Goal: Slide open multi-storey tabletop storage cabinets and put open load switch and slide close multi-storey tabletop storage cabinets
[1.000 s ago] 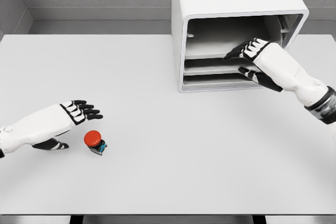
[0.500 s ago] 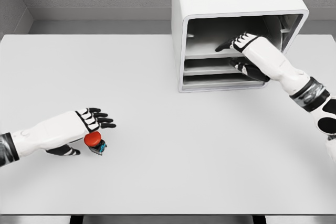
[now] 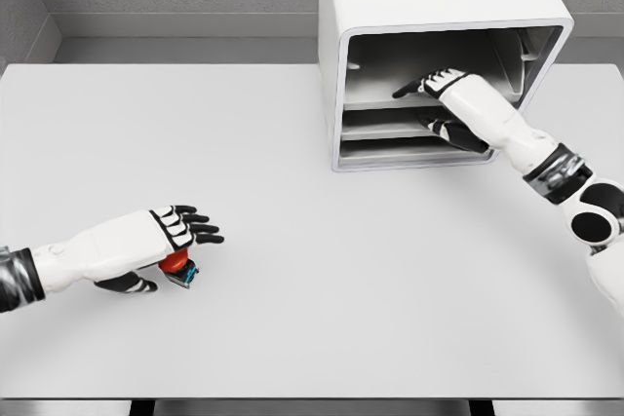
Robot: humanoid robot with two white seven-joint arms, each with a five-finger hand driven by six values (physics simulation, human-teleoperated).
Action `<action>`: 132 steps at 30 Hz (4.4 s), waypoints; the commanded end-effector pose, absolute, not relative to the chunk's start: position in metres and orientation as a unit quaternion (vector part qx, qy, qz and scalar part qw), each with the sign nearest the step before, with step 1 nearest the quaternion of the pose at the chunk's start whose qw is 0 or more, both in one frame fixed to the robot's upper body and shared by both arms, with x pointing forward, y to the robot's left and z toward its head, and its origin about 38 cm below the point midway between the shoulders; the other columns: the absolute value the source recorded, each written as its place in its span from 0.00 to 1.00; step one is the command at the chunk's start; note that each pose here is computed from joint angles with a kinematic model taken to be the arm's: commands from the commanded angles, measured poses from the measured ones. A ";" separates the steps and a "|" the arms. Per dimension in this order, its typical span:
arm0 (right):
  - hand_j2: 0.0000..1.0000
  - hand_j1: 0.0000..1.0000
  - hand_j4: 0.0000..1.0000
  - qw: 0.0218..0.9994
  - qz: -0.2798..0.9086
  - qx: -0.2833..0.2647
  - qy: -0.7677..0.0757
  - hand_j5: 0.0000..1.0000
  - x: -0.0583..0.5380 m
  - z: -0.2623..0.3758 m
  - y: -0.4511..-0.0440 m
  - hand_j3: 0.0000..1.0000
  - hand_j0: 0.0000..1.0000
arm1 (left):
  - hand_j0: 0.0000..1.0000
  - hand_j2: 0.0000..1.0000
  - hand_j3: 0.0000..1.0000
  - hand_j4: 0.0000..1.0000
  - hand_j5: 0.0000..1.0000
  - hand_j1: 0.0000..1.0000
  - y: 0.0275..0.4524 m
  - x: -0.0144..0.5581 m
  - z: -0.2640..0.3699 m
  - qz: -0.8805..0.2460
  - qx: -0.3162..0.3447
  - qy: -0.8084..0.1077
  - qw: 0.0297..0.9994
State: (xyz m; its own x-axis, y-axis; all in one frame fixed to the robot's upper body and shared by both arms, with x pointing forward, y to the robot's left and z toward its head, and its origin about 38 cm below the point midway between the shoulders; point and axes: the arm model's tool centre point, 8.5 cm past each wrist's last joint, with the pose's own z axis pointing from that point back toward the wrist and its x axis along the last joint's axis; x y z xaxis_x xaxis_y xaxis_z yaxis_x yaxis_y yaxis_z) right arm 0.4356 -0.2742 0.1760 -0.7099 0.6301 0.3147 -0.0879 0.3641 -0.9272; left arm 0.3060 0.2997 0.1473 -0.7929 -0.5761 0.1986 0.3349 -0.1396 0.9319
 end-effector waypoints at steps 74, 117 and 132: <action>0.70 0.70 0.70 0.315 0.520 -0.230 -0.760 0.70 0.362 0.217 -0.339 0.70 0.70 | 0.33 0.33 0.33 0.33 0.33 0.33 0.327 0.331 0.199 -0.721 0.187 -0.601 0.290; 0.73 0.73 0.73 0.319 0.541 -0.221 -0.746 0.73 0.346 0.196 -0.329 0.73 0.73 | 0.33 0.33 0.33 0.33 0.33 0.33 0.315 0.351 0.223 -0.686 0.213 -0.641 0.271; 0.63 0.63 0.63 0.315 0.509 -0.255 -0.760 0.63 0.341 0.219 -0.349 0.63 0.63 | 0.33 0.33 0.33 0.33 0.33 0.33 0.312 0.354 0.231 -0.668 0.222 -0.659 0.266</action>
